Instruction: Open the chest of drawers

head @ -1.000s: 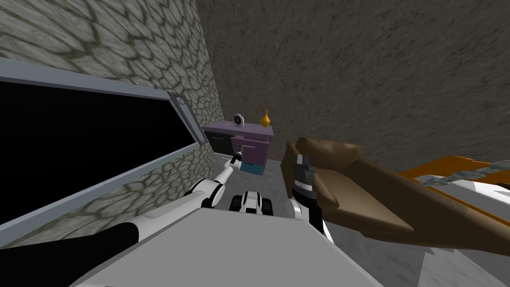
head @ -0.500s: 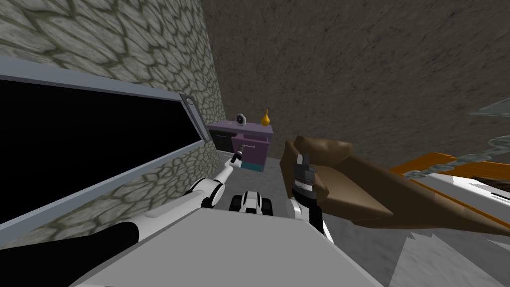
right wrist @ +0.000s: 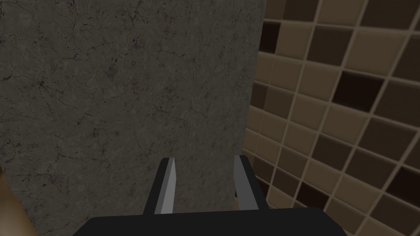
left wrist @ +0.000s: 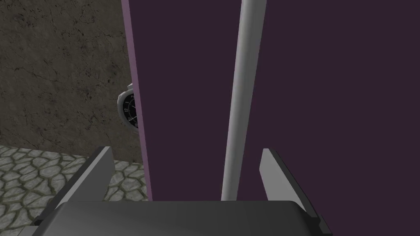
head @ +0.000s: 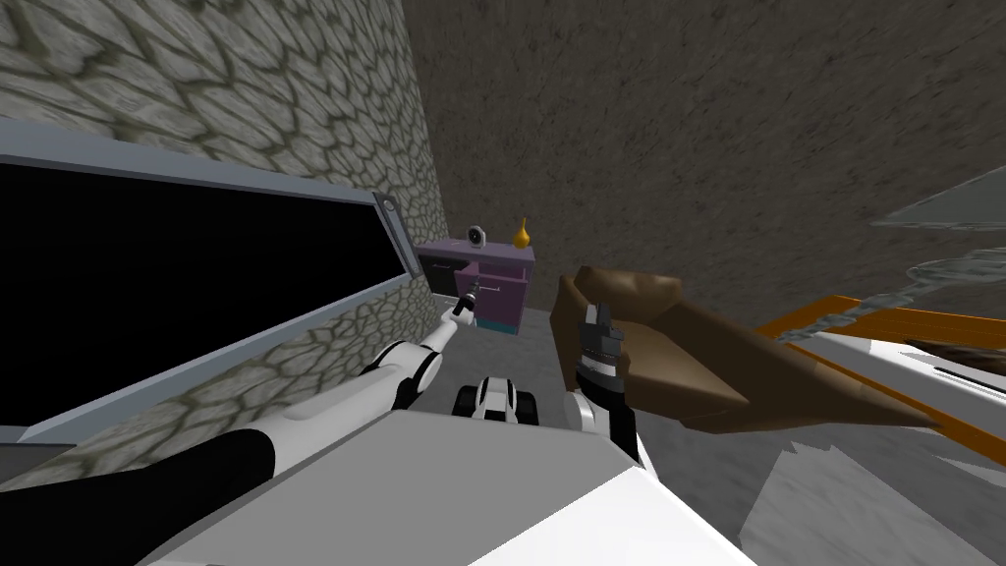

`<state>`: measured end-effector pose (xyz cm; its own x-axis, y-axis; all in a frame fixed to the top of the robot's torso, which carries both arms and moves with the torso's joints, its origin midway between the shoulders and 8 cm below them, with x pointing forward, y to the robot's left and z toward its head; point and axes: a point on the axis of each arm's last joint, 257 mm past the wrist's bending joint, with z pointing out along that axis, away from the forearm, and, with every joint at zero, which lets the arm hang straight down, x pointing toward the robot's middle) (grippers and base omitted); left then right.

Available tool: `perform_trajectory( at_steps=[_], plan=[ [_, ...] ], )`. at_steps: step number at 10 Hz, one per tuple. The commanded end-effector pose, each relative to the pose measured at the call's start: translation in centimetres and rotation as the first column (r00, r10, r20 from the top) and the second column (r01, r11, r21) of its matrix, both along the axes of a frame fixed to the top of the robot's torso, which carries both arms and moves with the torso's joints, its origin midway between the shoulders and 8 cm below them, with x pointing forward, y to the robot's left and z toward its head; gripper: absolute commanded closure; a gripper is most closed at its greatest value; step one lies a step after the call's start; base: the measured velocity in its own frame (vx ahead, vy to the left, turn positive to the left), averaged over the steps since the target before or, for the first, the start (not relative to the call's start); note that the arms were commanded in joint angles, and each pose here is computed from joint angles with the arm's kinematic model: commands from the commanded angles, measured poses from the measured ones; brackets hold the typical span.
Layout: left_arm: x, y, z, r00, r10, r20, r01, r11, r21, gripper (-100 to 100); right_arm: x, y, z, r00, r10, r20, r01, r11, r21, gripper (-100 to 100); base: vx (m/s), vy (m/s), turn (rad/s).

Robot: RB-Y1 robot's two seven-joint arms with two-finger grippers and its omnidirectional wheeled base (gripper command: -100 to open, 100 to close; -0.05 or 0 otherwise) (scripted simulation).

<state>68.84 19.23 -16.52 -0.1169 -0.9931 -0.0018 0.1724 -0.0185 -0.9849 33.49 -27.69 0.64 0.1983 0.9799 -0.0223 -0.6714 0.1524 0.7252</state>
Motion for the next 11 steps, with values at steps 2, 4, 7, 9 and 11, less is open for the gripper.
perform_trajectory(
  at_steps=[2, 4, 7, 9, 11],
  plan=[
    [1.4, -0.3, 2.4, 1.0, -0.003, 0.003, 0.003, 1.0, -0.001, -100, 0.0, 0.0, 0.0, 1.0, 0.0, 0.0, 0.0, 1.0, 0.0, 0, -0.015, 0.006, 0.003],
    [2.3, -0.5, 4.1, 1.0, -0.005, 0.003, 0.005, 1.0, -0.002, -100, 0.0, 0.0, 0.0, 1.0, 0.0, 0.0, 0.0, 1.0, 0.0, 0, -0.009, 0.005, 0.014],
    [1.8, -0.6, 2.8, 0.9999, -0.004, -0.016, 0.004, 1.0, -0.002, 0, 0.0, 0.0, 0.0, 1.0, 0.0, 0.0, 0.0, 1.0, 0.0, 0, 0.002, 0.0, 0.0],
    [1.8, -0.5, 2.5, 0.9997, -0.004, -0.023, 0.004, 1.0, -0.002, 0, 0.0, 0.0, 0.0, 1.0, 0.0, 0.0, 0.0, 1.0, 0.0, 0, 0.0, 0.0, 0.0],
    [1.8, -0.5, 2.3, 0.9996, -0.003, -0.026, 0.003, 1.0, -0.002, 0, 0.0, 0.0, 0.0, 1.0, 0.0, 0.0, 0.0, 1.0, 0.0, 0, 0.0, 0.0, 0.0]
  ],
)
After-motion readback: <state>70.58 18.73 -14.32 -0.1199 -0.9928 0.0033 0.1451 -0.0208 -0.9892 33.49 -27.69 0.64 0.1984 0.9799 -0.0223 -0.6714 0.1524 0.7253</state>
